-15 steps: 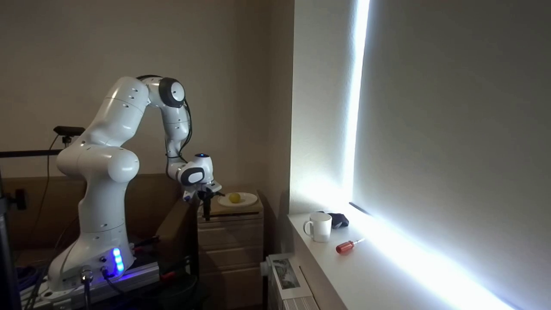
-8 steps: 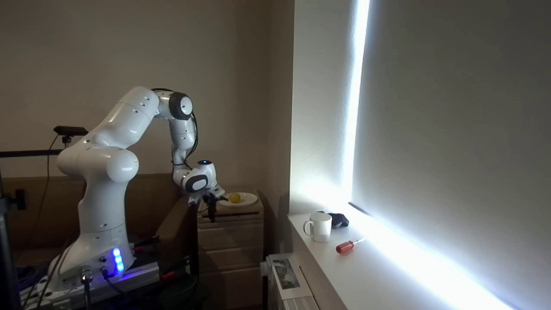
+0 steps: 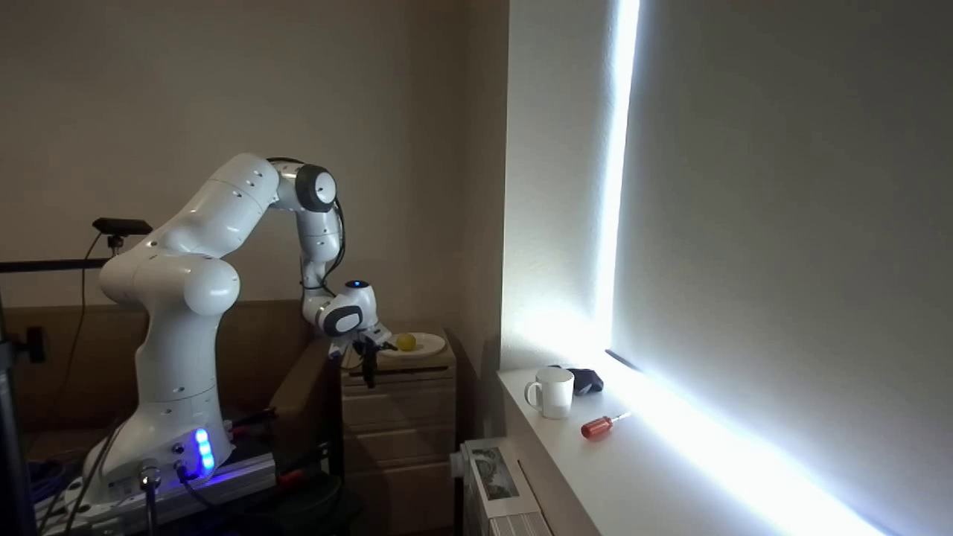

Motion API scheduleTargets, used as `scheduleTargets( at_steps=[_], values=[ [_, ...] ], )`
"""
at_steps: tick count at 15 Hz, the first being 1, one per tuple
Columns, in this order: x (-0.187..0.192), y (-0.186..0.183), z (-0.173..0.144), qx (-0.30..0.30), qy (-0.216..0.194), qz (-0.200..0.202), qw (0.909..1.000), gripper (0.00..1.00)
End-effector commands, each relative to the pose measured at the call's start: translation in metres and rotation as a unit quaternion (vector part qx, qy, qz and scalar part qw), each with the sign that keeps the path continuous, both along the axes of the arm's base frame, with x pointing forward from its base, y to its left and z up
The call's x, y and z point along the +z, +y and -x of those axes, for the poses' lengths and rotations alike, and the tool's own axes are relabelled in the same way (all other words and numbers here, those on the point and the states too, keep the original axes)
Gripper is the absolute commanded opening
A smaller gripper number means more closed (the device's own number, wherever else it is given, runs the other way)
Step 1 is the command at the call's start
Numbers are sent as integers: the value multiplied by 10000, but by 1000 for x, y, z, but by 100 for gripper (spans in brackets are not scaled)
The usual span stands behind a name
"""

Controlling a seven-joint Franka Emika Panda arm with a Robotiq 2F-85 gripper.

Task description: Open the top drawer

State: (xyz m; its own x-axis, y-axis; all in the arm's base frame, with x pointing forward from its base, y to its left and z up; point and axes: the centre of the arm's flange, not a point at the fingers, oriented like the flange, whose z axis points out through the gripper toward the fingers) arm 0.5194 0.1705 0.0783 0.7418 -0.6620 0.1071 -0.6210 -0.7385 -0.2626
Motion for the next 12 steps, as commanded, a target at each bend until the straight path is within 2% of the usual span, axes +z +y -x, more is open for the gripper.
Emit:
scheduleTargets(
  at_steps=[1,4,7,12],
  values=[
    [-18,1,-12,-222,-29,-48,9997,100],
    [-23,-4,-24,-407,-92,-319,9986,100],
    [-32,-2,-36,-602,36,-547,9967,100],
    [-49,4,-41,-580,206,-599,9963,100]
  ],
)
